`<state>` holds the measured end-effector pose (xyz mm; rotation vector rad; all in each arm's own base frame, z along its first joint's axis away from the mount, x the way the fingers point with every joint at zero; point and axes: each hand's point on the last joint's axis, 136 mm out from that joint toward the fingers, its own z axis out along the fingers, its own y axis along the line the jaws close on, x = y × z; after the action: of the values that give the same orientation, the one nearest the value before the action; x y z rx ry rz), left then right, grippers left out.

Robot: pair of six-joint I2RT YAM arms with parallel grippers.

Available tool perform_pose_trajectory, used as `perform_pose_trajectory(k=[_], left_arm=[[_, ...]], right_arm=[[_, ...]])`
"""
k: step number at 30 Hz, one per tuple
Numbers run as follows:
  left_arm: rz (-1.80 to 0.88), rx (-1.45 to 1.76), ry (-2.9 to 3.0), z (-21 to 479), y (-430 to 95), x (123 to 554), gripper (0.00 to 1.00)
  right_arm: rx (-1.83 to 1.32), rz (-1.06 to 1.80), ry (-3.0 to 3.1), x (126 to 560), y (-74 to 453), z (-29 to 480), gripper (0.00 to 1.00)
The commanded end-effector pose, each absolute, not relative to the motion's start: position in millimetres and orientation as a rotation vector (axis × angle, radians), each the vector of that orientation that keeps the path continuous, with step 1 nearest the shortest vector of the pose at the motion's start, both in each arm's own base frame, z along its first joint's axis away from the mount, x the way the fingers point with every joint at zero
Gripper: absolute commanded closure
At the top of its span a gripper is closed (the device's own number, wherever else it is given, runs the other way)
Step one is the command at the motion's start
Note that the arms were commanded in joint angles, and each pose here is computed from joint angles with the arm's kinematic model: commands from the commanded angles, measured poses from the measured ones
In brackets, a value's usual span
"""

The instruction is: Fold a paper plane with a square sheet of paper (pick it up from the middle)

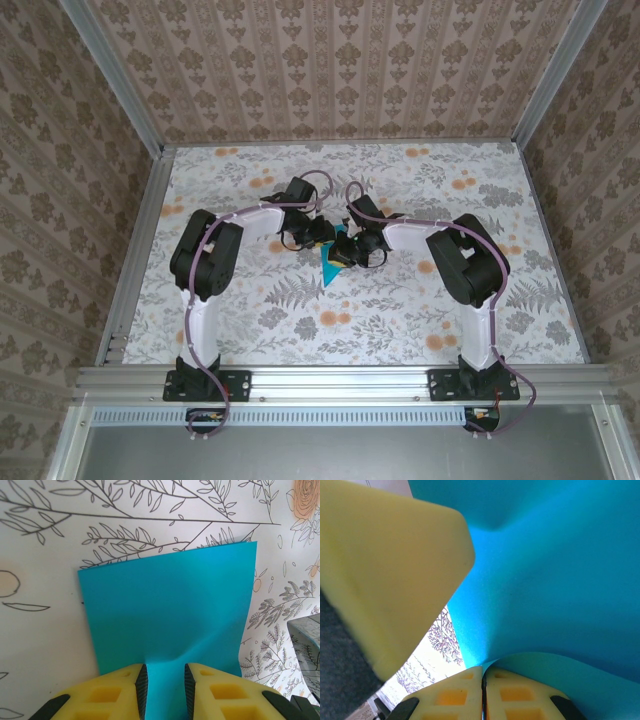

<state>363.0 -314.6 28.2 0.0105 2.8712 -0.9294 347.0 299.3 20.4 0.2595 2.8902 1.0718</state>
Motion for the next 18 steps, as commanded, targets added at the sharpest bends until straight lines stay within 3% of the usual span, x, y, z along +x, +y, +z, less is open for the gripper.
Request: perform_pose_trajectory(k=[1, 18], left_arm=[[-0.885, 0.034, 2.94, 10.5, -311.5, 351.4, 0.71], [-0.885, 0.027, 2.898, 30.1, -310.7, 357.7, 0.71]], right_arm=[[0.28, 1.047, 2.887, 353.2, 297.1, 14.1, 0.9], [0.291, 1.018, 2.914, 350.3, 294.0, 3.1, 0.9]])
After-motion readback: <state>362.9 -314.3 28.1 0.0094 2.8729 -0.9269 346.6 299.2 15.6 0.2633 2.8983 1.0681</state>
